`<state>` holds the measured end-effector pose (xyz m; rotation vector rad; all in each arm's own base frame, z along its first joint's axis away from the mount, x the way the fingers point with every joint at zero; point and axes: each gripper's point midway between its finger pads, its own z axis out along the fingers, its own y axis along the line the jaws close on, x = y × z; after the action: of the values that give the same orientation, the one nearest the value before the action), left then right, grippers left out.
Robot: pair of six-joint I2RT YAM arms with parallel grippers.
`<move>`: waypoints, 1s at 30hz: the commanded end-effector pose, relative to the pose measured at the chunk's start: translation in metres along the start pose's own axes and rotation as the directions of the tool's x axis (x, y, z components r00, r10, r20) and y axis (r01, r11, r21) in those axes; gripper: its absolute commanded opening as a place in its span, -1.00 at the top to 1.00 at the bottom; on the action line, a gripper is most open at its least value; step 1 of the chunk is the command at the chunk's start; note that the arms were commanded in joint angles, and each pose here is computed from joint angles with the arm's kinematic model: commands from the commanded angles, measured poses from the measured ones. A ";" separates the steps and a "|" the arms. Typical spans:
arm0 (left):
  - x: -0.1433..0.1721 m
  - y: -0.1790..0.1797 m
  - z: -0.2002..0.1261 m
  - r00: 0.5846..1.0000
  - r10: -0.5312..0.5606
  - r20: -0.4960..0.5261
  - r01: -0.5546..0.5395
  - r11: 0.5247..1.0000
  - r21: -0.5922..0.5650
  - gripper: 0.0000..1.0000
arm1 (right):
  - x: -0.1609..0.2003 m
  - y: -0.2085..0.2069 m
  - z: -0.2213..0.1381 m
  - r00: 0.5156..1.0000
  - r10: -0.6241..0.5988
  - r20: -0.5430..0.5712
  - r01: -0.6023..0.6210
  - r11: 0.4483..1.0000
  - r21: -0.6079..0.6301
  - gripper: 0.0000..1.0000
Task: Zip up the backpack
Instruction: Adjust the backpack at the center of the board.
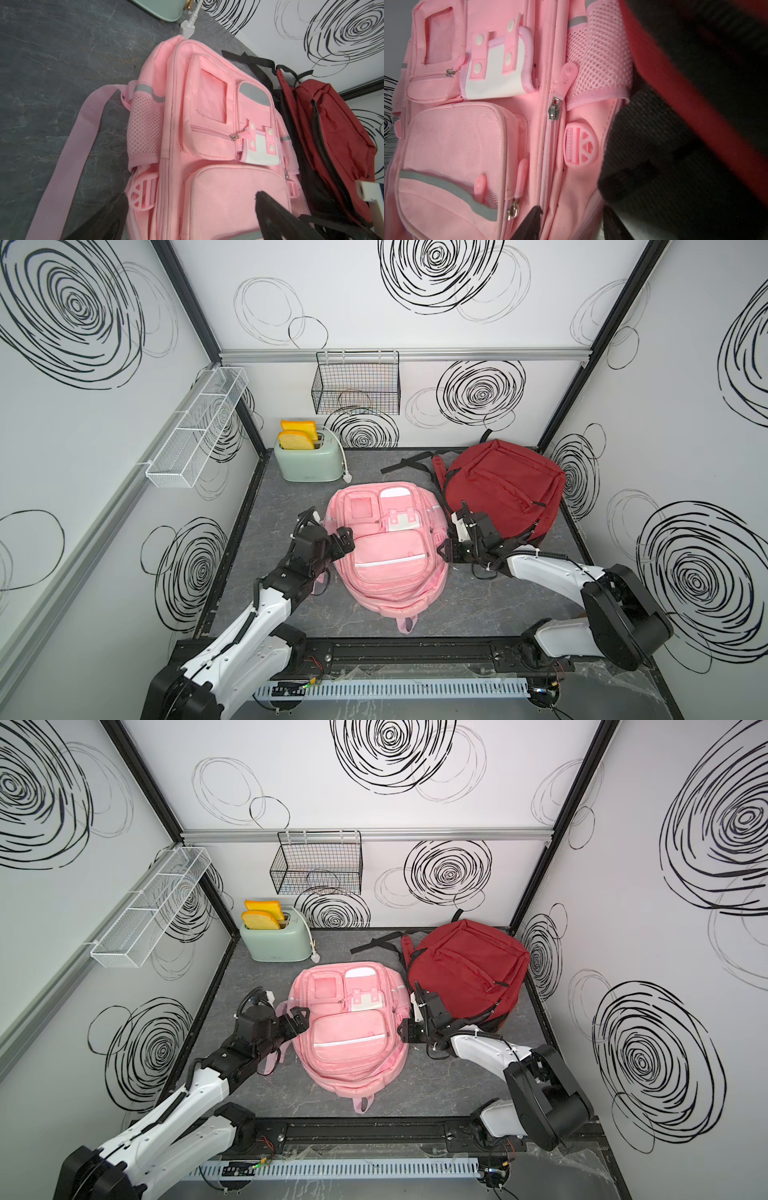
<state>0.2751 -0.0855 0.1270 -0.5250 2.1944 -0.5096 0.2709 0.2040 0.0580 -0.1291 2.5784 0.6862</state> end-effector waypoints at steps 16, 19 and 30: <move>0.081 0.044 0.025 0.975 -0.136 -0.175 0.127 0.990 -0.063 -0.54 | -0.004 0.005 0.019 1.000 0.014 0.005 -0.014 0.999 -0.045 0.41; 0.085 0.040 0.029 0.972 -0.142 -0.189 0.136 0.990 -0.043 0.01 | -0.001 0.010 0.019 1.000 -0.001 -0.005 0.001 0.998 -0.068 0.77; 0.047 0.030 0.031 0.988 -0.103 -0.117 0.094 0.993 -0.076 1.00 | 0.047 0.059 0.005 0.980 -0.182 -0.080 0.172 0.978 -0.114 0.99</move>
<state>0.2464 -0.0942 0.0405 -0.6505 2.3935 -0.5319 0.2499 0.2408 0.0579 -0.3035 2.5411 0.7001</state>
